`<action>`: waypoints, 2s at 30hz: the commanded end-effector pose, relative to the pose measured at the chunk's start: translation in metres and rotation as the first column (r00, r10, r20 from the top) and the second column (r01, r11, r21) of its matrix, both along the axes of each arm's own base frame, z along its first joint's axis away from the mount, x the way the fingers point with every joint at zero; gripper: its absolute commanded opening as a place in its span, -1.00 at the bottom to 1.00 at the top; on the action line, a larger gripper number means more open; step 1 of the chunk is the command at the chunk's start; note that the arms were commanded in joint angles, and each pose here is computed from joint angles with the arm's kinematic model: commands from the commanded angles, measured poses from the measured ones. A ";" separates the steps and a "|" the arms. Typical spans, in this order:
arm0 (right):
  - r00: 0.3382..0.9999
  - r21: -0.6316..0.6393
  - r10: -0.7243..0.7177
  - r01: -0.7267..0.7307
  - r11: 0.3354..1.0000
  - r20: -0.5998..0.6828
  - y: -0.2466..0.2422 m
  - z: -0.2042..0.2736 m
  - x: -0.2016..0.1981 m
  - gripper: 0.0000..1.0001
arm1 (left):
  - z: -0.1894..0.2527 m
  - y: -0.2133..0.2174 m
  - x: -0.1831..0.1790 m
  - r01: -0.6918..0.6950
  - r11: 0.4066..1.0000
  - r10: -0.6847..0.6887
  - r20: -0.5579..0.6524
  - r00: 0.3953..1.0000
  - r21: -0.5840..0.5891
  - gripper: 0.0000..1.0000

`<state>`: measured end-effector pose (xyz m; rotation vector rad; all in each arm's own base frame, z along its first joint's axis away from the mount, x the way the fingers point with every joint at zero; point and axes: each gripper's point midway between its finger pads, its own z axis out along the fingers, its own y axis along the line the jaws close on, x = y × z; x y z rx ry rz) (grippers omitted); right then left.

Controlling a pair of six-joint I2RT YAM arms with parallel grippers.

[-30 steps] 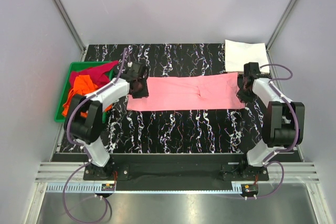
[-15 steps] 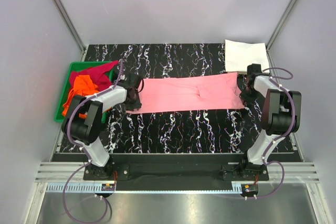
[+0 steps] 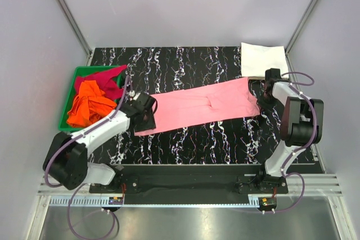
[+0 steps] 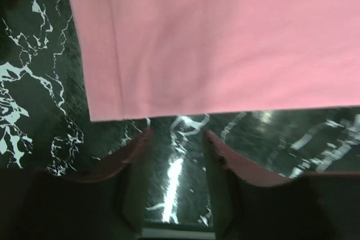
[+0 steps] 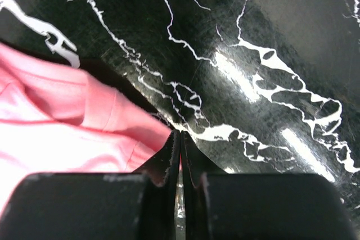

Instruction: Fold and stack the t-shirts

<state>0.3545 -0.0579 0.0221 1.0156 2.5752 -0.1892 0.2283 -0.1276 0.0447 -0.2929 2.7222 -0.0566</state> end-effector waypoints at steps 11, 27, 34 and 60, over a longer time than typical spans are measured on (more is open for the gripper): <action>0.981 0.024 0.056 -0.061 0.998 0.186 0.012 0.057 0.008 -0.67 | 0.057 -0.060 0.099 0.245 0.967 -0.233 0.135 0.963 -0.077 0.08; 0.934 0.158 0.150 -0.209 0.965 0.323 0.047 0.069 0.024 -0.57 | -0.032 -0.006 0.018 0.103 0.995 -0.102 -0.091 0.991 0.006 0.02; 0.940 0.237 0.134 -0.214 0.948 0.314 0.061 0.061 0.030 -0.56 | -0.045 0.007 -0.032 0.007 1.000 -0.008 -0.120 0.993 -0.005 0.01; 0.956 0.271 0.183 -0.243 0.931 0.230 0.133 -0.008 0.086 -0.56 | 0.157 -0.026 0.002 0.201 0.974 -0.131 0.457 0.880 -0.107 0.24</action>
